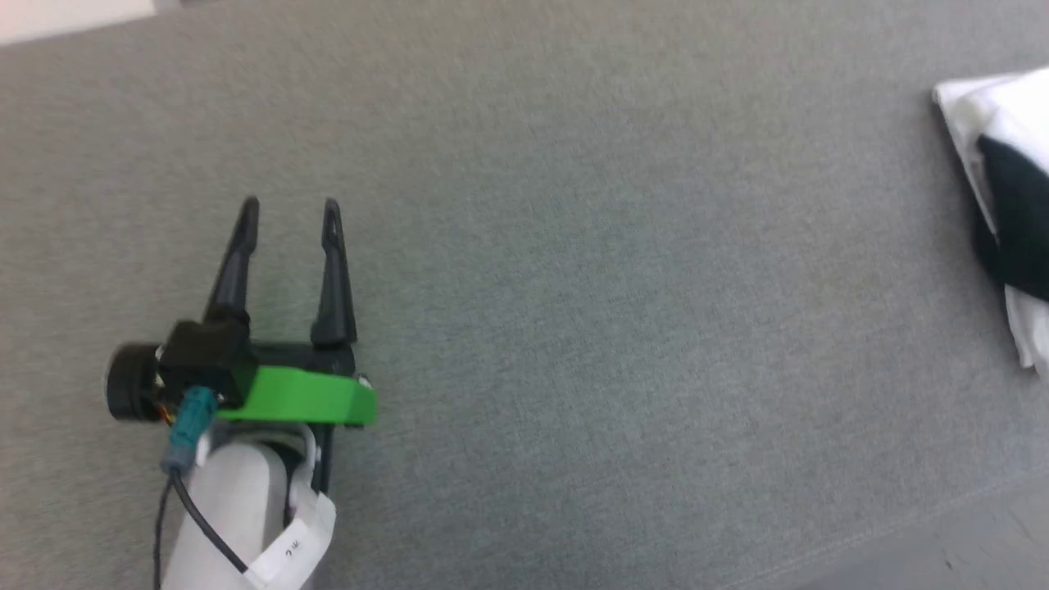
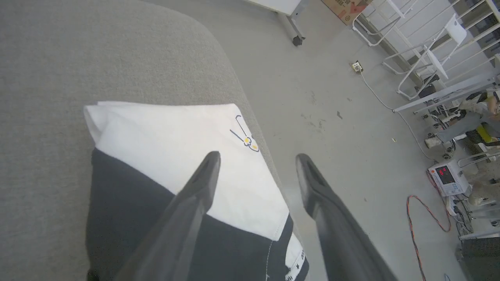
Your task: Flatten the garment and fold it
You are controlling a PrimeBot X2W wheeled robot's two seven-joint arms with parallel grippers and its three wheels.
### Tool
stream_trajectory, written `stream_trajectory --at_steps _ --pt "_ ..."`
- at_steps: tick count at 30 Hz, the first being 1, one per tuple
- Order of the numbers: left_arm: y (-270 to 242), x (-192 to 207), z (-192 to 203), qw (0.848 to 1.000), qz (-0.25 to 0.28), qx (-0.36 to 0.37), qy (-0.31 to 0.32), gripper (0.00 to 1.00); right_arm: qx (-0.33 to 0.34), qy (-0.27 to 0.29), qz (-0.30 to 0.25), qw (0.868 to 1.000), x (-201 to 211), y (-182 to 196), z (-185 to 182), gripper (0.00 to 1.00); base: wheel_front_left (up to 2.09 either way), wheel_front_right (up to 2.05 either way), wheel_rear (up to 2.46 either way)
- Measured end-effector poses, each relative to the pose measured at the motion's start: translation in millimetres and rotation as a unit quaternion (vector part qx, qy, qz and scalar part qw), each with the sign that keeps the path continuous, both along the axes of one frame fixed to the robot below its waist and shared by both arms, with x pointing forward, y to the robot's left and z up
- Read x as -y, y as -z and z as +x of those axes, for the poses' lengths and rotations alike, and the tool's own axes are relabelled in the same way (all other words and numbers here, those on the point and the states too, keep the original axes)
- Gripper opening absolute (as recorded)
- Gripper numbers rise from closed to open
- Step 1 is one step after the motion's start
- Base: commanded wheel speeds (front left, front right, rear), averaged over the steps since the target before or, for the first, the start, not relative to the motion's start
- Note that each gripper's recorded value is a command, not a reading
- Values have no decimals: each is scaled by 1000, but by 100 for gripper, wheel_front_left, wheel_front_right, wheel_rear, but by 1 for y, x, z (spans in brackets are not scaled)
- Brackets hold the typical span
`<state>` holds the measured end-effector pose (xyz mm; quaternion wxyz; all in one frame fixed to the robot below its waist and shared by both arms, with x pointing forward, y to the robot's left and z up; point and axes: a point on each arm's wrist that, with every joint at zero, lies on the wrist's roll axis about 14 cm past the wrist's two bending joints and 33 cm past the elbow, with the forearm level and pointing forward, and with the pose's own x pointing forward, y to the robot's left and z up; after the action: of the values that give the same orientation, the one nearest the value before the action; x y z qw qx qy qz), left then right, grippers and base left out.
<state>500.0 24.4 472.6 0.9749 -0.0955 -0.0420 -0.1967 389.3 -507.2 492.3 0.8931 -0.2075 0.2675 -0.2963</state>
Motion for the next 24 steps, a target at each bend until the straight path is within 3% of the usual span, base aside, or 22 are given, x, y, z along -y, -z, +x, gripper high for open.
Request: stream_trajectory --at_steps 4,8,15,21,24 --pt "-8 -11 -14 1000 -10 -10 -17 100 86 -41 9 995 -21 -20 9 100 0 0 0" --pt "-23 -22 -28 999 -14 -5 -33 100 168 -93 37 981 -60 -30 18 100 0 0 0" --pt "-42 -51 -53 997 -14 4 -69 100 310 -185 110 926 -143 -57 20 100 0 0 0" --pt "-53 -79 -70 994 -7 14 -105 100 360 -265 161 880 -223 -69 10 100 0 0 0" --pt "-56 -88 -79 993 -5 17 -116 100 367 -281 181 868 -247 -67 3 100 0 0 0"
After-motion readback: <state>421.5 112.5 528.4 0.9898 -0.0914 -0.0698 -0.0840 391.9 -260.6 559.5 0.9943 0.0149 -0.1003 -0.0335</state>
